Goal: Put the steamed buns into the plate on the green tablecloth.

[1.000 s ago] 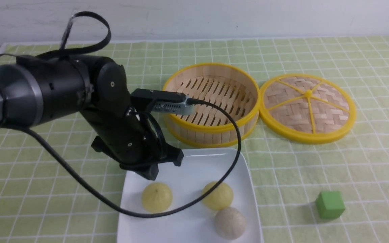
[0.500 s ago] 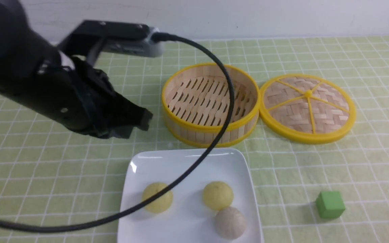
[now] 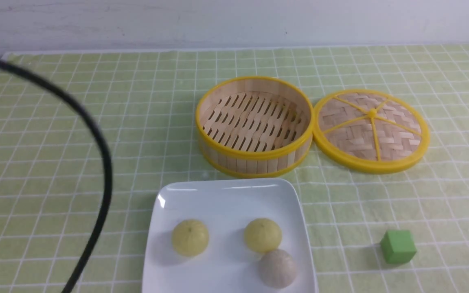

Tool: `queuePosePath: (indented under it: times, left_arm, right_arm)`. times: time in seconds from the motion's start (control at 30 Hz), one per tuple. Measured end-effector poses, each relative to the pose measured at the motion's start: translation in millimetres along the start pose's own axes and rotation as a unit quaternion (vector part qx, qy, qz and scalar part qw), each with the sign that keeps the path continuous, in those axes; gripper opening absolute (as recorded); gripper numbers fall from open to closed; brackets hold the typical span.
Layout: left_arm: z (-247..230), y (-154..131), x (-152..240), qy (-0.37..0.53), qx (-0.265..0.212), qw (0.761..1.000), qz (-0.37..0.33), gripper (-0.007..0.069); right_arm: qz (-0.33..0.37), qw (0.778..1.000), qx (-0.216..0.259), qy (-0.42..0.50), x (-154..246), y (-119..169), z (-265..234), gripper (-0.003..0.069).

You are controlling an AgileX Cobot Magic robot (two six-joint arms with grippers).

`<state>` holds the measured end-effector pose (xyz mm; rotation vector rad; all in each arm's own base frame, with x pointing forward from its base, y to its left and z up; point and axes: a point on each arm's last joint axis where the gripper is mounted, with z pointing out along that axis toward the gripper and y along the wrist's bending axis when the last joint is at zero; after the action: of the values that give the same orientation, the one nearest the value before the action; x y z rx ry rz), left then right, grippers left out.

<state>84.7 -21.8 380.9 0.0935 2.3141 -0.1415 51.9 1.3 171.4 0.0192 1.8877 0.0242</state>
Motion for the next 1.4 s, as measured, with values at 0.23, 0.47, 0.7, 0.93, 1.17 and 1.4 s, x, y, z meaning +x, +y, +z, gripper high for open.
queuePosePath:
  times: [0.23, 0.47, 0.7, 0.93, 1.17, 1.4]
  left_arm:
    - [12.6, 15.5, 60.3, -0.026, 0.013, 0.999, -0.026, 0.0016]
    - [36.3, 9.3, 79.6, -0.182, 0.093, 0.979, -0.017, 0.0021]
    - [57.7, -0.5, 86.6, -0.267, 0.145, 0.953, -0.003, 0.0034]
    - [68.2, 1.7, 97.0, -0.233, 0.13, 0.964, 0.003, 0.0037]
    - [74.8, 6.5, 106.5, -0.184, 0.099, 0.978, 0.011, 0.004]
    - [96.6, 11.4, 127.2, -0.16, 0.072, 0.984, 0.003, 0.0048]
  right_arm:
    - [0.001, 1.0, 0.003, 0.0, 0.0, -0.4, 0.0, 0.0134]
    - [0.001, 1.0, 0.004, 0.0, 0.0, -0.5, 0.0, 0.0142]
    - [0.0, 1.0, 0.004, 0.0, 0.1, -0.5, 0.0, 0.015]
    - [0.0, 1.0, 0.004, 0.0, 0.1, -0.5, 0.0, 0.016]
    - [0.0, 1.0, 0.004, 0.0, 0.1, -0.5, 0.0, 0.017]
    - [0.0, 1.0, 0.004, 0.0, 0.1, -0.5, 0.0, 0.0177]
